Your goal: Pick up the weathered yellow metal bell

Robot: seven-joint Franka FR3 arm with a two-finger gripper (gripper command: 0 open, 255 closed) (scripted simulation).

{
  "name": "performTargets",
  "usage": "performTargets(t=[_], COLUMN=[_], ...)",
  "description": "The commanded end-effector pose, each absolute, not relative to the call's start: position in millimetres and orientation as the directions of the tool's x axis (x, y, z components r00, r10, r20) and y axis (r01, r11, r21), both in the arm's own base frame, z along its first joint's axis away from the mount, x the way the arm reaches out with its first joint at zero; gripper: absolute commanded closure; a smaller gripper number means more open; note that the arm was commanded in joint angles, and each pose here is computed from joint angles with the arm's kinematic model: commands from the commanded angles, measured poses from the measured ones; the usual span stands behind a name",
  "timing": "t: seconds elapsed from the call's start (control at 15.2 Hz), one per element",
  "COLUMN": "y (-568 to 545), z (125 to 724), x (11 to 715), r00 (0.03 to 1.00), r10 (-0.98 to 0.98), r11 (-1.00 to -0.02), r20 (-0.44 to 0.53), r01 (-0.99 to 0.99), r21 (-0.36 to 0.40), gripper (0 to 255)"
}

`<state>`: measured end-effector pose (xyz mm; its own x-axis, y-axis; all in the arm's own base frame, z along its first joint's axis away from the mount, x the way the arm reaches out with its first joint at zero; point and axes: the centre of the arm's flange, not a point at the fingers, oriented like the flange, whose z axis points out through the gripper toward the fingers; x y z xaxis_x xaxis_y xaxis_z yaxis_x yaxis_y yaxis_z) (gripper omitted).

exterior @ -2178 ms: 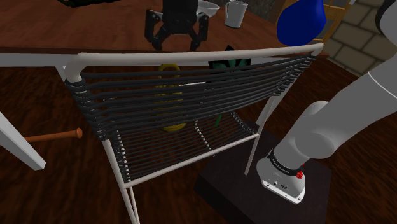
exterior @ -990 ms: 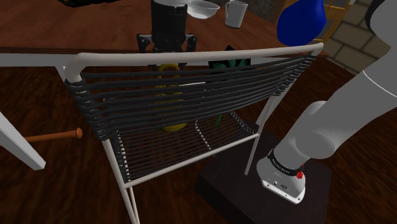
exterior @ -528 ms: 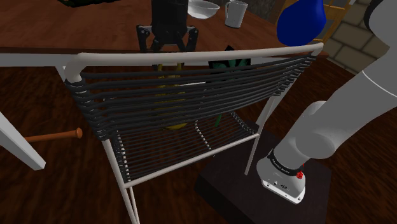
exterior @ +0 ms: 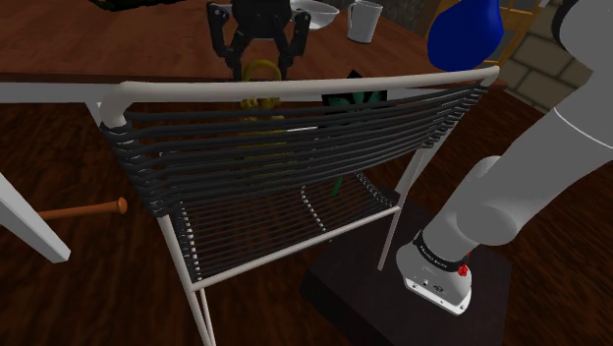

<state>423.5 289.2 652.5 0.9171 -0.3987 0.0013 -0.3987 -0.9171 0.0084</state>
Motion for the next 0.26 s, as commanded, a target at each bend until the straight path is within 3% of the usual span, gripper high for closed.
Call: performTargets(t=[0.0, 0.2], y=[289.6, 289.6], z=[664.4, 670.5], x=[422.9, 422.9], r00=[0.917, 0.917], r10=[-0.399, -0.399], r11=[-0.917, -0.917], r20=[0.002, 0.002], r01=[-0.399, -0.399], r21=[0.008, 0.008], gripper=[255, 255])
